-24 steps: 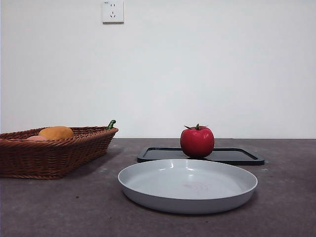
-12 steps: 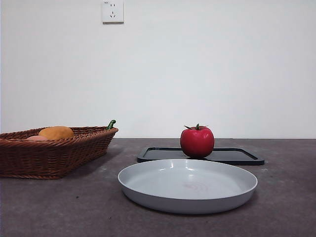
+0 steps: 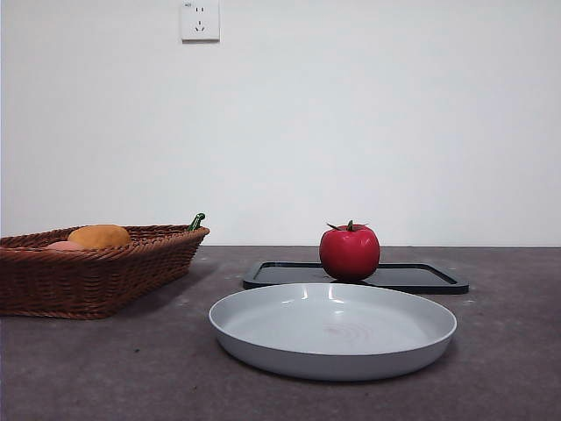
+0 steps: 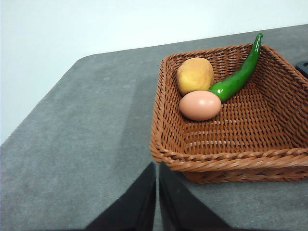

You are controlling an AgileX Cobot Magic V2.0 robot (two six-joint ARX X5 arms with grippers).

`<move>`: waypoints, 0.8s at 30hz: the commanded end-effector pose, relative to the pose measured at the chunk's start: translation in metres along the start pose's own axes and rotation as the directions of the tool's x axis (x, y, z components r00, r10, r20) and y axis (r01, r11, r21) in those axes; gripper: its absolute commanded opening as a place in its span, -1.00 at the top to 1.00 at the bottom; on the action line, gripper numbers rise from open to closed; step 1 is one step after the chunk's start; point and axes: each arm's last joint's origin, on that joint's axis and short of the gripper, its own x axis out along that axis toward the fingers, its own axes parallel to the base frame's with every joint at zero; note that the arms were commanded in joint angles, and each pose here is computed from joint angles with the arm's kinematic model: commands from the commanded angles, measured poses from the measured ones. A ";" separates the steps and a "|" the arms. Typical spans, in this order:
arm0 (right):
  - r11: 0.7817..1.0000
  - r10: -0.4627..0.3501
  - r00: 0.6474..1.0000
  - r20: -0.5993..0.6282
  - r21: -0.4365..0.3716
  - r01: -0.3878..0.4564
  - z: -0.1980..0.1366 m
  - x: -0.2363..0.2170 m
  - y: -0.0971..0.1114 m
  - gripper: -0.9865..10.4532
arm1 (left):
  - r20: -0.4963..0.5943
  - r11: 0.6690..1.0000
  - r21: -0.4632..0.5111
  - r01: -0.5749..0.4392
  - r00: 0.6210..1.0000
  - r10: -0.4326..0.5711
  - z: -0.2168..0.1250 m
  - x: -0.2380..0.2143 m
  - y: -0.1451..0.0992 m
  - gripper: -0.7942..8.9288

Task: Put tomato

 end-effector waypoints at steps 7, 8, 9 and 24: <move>0.968 -0.245 0.921 0.302 0.034 0.247 -0.025 -0.021 -0.026 0.81 | -0.030 1.000 0.012 0.000 1.000 0.000 -0.007 0.002 -0.001 0.82; 0.961 -0.272 0.903 0.332 0.036 0.276 -0.032 -0.020 -0.029 0.81 | -0.030 1.000 0.012 0.000 1.000 0.000 -0.007 0.002 -0.001 0.82; 0.952 -0.297 0.883 0.364 0.042 0.303 -0.040 -0.017 -0.033 0.81 | -0.030 1.000 0.012 0.000 1.000 0.000 -0.007 0.002 -0.001 0.82; 0.812 -0.558 0.632 0.538 0.198 0.548 -0.147 0.040 -0.067 0.81 | -0.030 1.000 0.012 0.000 1.000 0.000 -0.007 0.002 -0.001 0.82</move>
